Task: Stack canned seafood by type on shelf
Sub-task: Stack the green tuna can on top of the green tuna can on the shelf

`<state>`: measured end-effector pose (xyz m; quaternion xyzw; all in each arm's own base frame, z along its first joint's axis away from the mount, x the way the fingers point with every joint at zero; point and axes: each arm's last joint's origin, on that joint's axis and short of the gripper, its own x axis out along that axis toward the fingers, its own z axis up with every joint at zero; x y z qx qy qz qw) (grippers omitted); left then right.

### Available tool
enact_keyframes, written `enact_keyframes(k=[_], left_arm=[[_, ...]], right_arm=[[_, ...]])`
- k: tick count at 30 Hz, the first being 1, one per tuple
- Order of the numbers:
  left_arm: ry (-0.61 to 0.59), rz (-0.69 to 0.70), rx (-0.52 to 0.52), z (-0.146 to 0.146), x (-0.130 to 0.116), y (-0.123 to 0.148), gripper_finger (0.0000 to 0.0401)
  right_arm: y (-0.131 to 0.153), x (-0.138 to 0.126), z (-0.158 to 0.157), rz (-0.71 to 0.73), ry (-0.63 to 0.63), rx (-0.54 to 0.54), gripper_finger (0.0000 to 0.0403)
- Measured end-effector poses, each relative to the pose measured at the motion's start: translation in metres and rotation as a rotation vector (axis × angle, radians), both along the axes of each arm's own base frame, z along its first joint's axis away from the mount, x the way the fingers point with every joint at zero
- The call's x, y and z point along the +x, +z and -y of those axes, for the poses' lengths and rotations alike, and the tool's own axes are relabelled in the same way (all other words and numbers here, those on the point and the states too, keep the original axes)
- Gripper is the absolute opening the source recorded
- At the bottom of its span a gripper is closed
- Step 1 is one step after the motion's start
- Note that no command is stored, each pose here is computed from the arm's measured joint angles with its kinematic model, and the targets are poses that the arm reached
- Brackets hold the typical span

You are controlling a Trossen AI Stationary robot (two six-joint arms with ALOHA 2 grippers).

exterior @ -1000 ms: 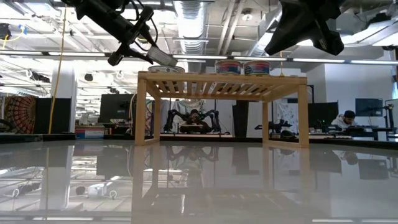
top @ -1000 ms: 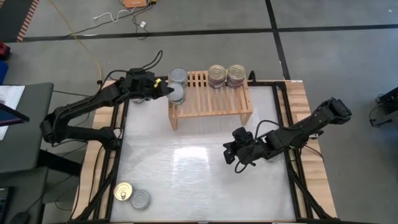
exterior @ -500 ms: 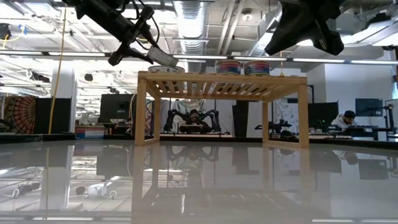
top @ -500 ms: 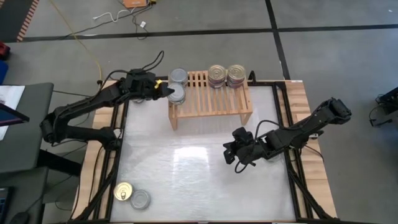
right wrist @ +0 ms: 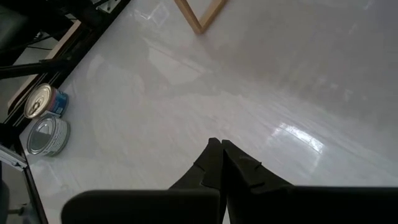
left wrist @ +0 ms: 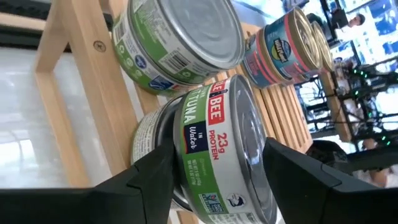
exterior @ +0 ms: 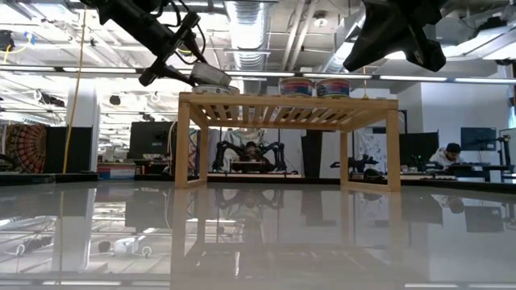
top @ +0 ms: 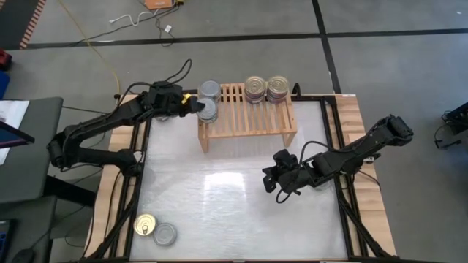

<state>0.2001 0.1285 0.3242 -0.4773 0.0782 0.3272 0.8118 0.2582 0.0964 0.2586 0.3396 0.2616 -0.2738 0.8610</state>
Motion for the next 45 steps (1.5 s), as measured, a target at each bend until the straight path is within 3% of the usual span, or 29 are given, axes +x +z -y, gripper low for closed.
enact_keyframes(k=[17, 26, 34, 45], left_arm=[[-0.132, -0.097, 0.176, 0.001, 0.001, 0.0, 0.0226], [-0.217, -0.176, 0.321, 0.003, 0.002, 0.0, 0.0226], [-0.113, -0.11, 0.194, 0.002, 0.001, 0.0, 0.0226], [-0.127, -0.134, 0.251, 0.002, 0.002, 0.002, 0.0226]], right_arm=[[0.0, 0.0, 0.0, 0.0, 0.0, 0.0, 0.0027], [0.0, 0.001, 0.003, 0.0, -0.011, -0.001, 0.0027], [-0.001, 0.001, 0.007, -0.011, -0.024, -0.005, 0.0027], [-0.001, 0.003, 0.012, -0.015, -0.042, -0.008, 0.0027]])
